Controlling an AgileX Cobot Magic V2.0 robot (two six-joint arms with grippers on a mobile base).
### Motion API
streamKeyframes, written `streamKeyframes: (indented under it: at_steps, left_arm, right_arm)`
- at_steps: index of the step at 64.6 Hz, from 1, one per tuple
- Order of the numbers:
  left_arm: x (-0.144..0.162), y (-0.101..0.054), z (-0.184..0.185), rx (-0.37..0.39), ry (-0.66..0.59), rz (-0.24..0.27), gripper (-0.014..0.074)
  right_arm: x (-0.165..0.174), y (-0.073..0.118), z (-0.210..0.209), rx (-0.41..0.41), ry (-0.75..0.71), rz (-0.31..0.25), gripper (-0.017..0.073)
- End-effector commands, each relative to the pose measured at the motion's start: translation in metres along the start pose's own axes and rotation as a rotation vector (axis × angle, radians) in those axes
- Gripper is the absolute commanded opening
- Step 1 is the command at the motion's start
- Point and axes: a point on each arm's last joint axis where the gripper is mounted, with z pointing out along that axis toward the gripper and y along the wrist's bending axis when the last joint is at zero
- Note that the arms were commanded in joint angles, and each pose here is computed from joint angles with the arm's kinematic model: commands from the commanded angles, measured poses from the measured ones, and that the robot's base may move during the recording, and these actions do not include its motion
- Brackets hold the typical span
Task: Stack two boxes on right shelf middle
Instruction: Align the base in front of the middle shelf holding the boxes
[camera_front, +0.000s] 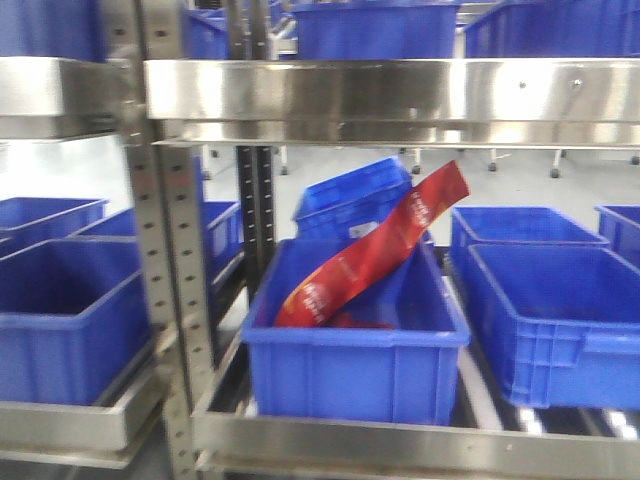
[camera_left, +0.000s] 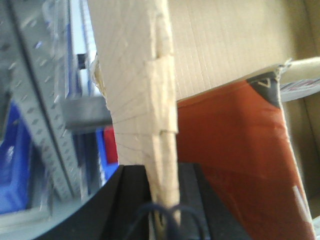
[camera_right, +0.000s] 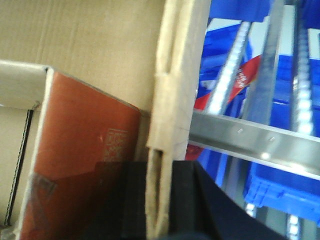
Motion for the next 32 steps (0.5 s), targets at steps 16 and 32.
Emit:
streamKeyframes:
  at_steps: [16, 32]
  left_arm:
    - [-0.0082, 0.0011, -0.0121, -0.005, -0.094, 0.008, -0.0111]
    - [-0.0082, 0.0011, -0.0121, -0.005, -0.094, 0.008, -0.0111]
  right_arm:
    - [-0.0056, -0.0013, -0.0094, 0.026, -0.063, -0.026, -0.0154]
    - [-0.0056, -0.0013, -0.0094, 0.026, -0.063, -0.026, -0.0154]
